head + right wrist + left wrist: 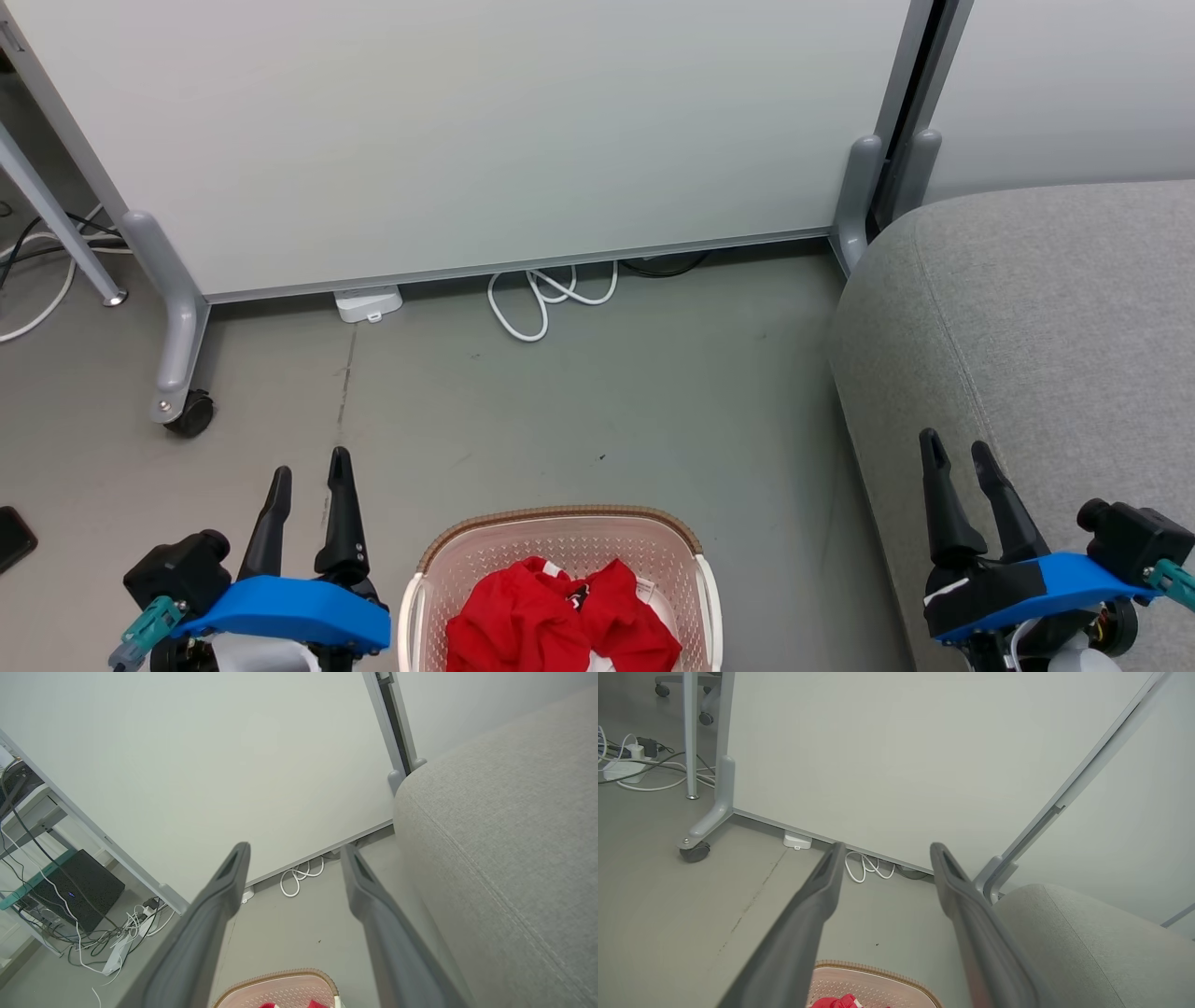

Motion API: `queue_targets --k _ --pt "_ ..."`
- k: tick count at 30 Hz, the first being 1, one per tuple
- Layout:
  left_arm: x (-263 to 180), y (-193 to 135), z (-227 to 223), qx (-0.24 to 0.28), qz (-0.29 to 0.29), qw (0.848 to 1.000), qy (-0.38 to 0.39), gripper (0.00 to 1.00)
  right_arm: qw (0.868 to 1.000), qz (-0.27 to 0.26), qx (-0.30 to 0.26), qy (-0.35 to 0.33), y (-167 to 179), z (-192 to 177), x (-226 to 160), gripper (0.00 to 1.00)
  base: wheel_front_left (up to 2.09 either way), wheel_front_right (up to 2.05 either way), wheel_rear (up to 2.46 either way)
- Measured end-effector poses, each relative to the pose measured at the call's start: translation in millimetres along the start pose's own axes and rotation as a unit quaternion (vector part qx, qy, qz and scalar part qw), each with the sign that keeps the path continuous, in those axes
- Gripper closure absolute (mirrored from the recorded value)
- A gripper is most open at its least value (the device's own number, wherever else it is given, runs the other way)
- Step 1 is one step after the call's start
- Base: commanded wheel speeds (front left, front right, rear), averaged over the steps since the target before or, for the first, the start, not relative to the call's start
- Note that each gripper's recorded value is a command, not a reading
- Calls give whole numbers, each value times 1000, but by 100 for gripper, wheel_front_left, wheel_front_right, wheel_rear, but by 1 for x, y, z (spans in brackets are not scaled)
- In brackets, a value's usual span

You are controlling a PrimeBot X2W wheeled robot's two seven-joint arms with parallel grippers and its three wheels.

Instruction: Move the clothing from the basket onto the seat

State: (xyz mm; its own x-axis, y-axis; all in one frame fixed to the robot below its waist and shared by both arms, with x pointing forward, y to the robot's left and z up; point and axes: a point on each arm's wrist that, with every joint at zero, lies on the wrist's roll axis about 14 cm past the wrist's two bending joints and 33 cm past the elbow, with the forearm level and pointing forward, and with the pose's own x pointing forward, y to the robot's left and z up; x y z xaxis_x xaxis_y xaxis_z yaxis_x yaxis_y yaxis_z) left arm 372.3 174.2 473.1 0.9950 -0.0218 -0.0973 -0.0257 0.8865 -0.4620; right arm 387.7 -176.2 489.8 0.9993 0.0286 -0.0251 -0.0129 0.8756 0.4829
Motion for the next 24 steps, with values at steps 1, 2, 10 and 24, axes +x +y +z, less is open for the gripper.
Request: queue_targets --k 1,2,10,24 --pt "0 -1 1 5 -1 1000 -2 0 1000 1 -5 -2 1 1 1 0 0 0 0" --pt "1 -1 2 10 -3 1000 -3 0 1000 2 -10 -2 1 1 1 0 0 0 0" --pt "1 -4 2 43 -11 999 -9 0 999 7 -47 0 2 -3 0 0 0 0 0" --pt "-1 -4 -1 92 -18 995 -14 0 993 22 -116 -5 7 -2 3 0 0 0 0"
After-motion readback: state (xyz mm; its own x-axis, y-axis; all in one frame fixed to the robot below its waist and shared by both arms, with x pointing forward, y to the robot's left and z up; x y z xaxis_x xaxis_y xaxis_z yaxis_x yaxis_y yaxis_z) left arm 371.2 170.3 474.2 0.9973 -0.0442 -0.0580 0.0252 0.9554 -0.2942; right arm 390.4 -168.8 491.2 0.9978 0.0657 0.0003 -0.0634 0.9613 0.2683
